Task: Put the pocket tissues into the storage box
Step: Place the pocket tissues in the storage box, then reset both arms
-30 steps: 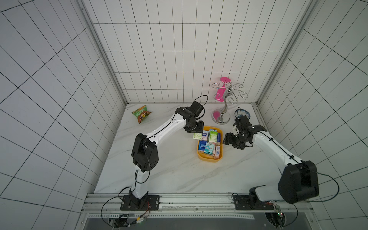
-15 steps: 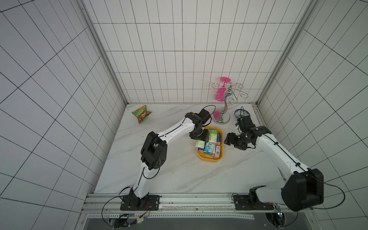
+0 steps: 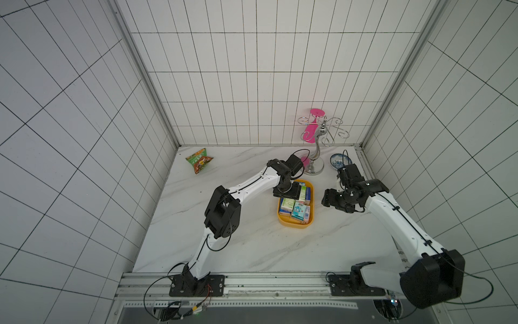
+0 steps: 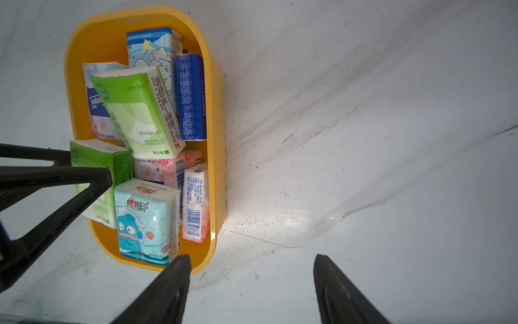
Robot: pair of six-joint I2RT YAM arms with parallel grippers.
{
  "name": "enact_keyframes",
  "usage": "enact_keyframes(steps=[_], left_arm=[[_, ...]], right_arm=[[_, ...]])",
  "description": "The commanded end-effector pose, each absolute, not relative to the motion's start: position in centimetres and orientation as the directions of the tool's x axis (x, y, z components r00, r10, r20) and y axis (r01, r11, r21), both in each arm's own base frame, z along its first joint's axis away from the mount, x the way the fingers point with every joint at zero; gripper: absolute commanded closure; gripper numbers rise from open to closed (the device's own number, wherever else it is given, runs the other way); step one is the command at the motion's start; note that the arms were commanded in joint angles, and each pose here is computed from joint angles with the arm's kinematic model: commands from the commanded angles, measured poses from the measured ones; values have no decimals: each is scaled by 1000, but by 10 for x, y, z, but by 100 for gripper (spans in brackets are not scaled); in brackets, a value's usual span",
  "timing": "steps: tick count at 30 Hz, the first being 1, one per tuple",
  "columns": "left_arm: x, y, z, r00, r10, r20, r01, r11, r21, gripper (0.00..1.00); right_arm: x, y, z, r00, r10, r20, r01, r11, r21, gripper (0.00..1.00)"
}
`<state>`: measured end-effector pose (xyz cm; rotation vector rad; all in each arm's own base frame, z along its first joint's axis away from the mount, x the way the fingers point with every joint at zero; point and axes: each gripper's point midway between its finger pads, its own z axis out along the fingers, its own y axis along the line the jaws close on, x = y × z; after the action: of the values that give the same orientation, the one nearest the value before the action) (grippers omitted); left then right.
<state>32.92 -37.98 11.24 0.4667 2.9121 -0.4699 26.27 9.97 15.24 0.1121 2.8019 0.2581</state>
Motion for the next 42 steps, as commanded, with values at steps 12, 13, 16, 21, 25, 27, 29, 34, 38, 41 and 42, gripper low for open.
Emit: enact_keyframes(steps=[12,13,16,21,25,27,29,34,38,41,42], left_arm=[[394,-262,208,-860,38,-509,187,951,-246,3],[398,-242,214,-844,-8,-536,160,951,-266,2],[413,-177,231,-762,-158,-629,90,934,-345,2],[419,-69,230,-492,-256,-832,15,953,-302,2],[412,-19,205,-403,-156,-902,-71,988,-139,2],[412,-5,191,-402,-151,-903,-97,988,-122,2],[415,9,176,-386,-148,-910,-122,987,-109,2],[434,37,122,-394,-184,-900,-182,976,-120,2],[439,31,108,-438,-172,-882,-148,982,-118,2],[424,27,115,-353,-154,-923,-119,986,-119,2],[417,28,115,-315,-146,-938,-125,986,-112,3]], right_arm=[[354,10,137,-689,61,-722,175,981,-84,24],[359,7,134,-664,50,-746,181,979,-95,24],[373,-1,131,-572,-1,-820,202,969,-142,24],[387,-10,123,-482,-92,-871,221,949,-223,23],[398,-14,120,-400,-105,-910,250,943,-219,22],[403,-17,112,-416,-79,-906,243,950,-194,22],[407,-26,107,-406,-43,-913,270,949,-165,23],[396,-41,103,-285,64,-956,254,967,-12,1],[400,-37,98,-312,53,-948,222,975,-19,2],[397,-38,98,-324,57,-944,230,973,-21,1],[397,-38,97,-322,54,-945,230,973,-24,1]])
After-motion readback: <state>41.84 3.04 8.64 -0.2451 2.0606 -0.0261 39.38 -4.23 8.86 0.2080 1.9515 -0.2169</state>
